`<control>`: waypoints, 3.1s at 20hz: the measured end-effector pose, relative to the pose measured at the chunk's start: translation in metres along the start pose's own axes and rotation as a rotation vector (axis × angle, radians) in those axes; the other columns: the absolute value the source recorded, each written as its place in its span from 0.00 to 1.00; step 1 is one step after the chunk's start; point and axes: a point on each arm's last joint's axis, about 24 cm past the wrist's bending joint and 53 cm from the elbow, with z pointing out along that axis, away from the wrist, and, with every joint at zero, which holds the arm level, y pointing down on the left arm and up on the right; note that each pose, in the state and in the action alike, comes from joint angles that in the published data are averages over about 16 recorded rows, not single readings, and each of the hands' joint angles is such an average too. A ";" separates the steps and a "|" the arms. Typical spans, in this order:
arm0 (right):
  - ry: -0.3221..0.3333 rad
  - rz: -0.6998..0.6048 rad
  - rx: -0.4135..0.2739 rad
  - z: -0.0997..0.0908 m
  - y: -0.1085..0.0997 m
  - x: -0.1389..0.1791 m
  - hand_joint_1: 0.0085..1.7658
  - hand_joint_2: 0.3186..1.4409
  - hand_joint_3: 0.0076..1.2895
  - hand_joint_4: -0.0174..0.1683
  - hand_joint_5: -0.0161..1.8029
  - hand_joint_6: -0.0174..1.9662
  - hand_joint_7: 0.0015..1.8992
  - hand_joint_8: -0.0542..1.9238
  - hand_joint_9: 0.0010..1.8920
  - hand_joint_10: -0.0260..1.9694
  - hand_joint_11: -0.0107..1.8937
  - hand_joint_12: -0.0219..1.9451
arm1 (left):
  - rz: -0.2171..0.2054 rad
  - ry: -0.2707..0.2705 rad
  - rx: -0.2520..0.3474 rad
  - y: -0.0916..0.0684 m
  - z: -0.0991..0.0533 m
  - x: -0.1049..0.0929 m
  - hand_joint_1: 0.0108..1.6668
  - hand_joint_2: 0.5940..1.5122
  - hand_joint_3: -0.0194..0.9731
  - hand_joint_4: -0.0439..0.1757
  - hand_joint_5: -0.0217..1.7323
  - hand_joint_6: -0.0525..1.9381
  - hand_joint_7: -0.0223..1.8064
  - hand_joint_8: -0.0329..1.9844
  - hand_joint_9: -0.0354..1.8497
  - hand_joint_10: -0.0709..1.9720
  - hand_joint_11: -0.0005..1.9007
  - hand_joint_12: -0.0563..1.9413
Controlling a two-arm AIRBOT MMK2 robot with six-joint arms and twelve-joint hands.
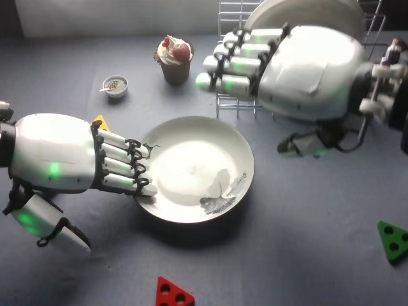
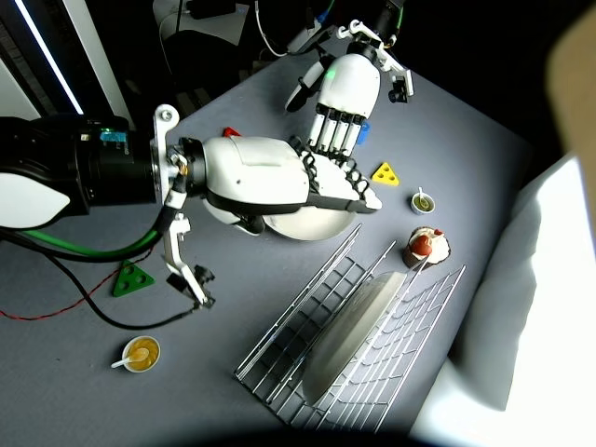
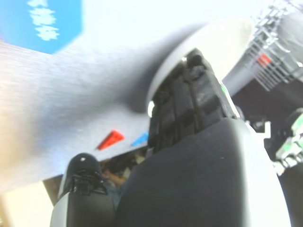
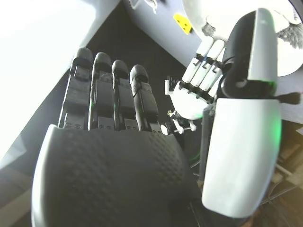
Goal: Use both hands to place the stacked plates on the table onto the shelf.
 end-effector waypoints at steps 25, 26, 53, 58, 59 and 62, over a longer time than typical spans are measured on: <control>0.053 -0.085 -0.146 0.014 0.067 0.054 0.68 0.52 0.00 0.12 0.11 0.02 0.06 0.03 0.05 0.01 0.08 0.02 | -0.022 0.077 0.000 -0.001 -0.002 0.032 0.01 0.60 0.02 0.18 0.12 0.01 0.14 0.01 0.16 0.03 0.14 0.03; 0.052 -0.085 -0.150 0.018 0.069 0.056 0.69 0.52 0.00 0.12 0.11 0.02 0.07 0.03 0.06 0.02 0.08 0.02 | -0.022 0.077 -0.001 -0.001 -0.002 0.032 0.01 0.60 0.02 0.18 0.12 0.01 0.14 0.01 0.16 0.03 0.14 0.03; -0.004 -0.034 -0.135 0.042 0.066 0.060 0.86 0.58 0.01 0.12 0.46 0.33 0.46 0.26 0.46 0.29 0.43 0.36 | -0.036 0.072 -0.007 0.001 -0.004 0.031 0.04 0.61 0.02 0.16 0.12 0.01 0.15 0.01 0.17 0.03 0.14 0.03; -0.004 0.019 -0.125 0.033 0.068 0.058 0.85 0.57 0.00 0.11 0.49 0.49 0.50 0.37 0.50 0.41 0.49 0.36 | -0.043 0.049 -0.016 0.005 -0.006 0.024 0.04 0.61 0.02 0.15 0.12 0.01 0.15 0.01 0.17 0.03 0.14 0.03; -0.004 0.031 -0.123 0.030 0.068 0.057 0.84 0.57 0.00 0.11 0.50 0.51 0.51 0.38 0.51 0.43 0.50 0.34 | -0.044 0.041 -0.019 0.006 -0.007 0.021 0.04 0.61 0.02 0.15 0.13 0.01 0.15 0.01 0.17 0.03 0.14 0.03; 0.001 0.065 -0.115 0.023 0.069 0.055 0.82 0.57 0.00 0.10 0.52 0.50 0.55 0.36 0.55 0.40 0.53 0.32 | -0.050 0.009 -0.032 0.012 -0.010 0.010 0.04 0.61 0.02 0.17 0.13 0.01 0.16 0.01 0.17 0.03 0.14 0.03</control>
